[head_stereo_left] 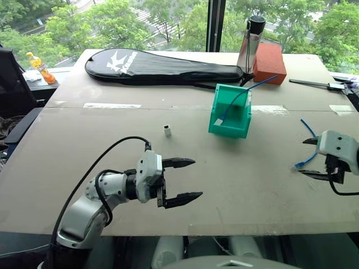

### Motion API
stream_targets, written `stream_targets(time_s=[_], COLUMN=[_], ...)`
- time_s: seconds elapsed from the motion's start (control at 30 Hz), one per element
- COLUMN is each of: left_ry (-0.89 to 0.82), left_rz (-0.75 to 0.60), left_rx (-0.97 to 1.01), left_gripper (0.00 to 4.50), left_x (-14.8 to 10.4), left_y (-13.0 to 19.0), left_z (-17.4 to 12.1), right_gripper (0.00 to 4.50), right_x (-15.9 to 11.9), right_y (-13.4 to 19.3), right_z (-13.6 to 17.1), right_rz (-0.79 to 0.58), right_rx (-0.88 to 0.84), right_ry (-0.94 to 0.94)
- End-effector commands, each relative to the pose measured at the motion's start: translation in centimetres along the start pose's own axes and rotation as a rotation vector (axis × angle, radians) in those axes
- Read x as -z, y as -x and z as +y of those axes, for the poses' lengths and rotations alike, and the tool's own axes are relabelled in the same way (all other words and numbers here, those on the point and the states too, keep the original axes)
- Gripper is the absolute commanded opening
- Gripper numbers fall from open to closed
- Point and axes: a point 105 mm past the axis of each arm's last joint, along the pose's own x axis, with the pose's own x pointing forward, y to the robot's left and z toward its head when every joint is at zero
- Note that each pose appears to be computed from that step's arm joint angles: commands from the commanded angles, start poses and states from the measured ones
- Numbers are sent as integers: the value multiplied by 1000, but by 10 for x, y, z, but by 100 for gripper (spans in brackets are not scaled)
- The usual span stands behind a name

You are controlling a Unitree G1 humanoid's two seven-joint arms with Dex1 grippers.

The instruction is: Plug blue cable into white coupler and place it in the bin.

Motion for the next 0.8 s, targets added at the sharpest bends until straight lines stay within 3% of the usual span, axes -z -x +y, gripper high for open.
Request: stream_targets(time_s=[0.03,0.1,0.63,0.67,0.73,0.8], left_ry=[-39,-39,-52,-54,-56,-57], left_rz=[-19,-21,-26,-29,-34,-40], left_rx=[22,24,3,1,-2,-3], left_gripper=[450,450,450,450,450,450], left_x=[-5,-4,-10,-11,-14,-16], left_y=[-3,-3,-3,-4,-5,-6], left_z=[-3,-4,-2,-1,0,0], right_gripper=[331,233,233,191,157,67], right_x=[16,21,36,38,40,41], right_y=[-5,-11,-40,-41,-42,-43], right_z=[-1,-5,-15,-13,-8,-5], right_rz=[70,84,123,130,139,143], right_rx=[-71,-86,-183,-199,-231,-257], right_ry=[76,117,210,209,206,195])
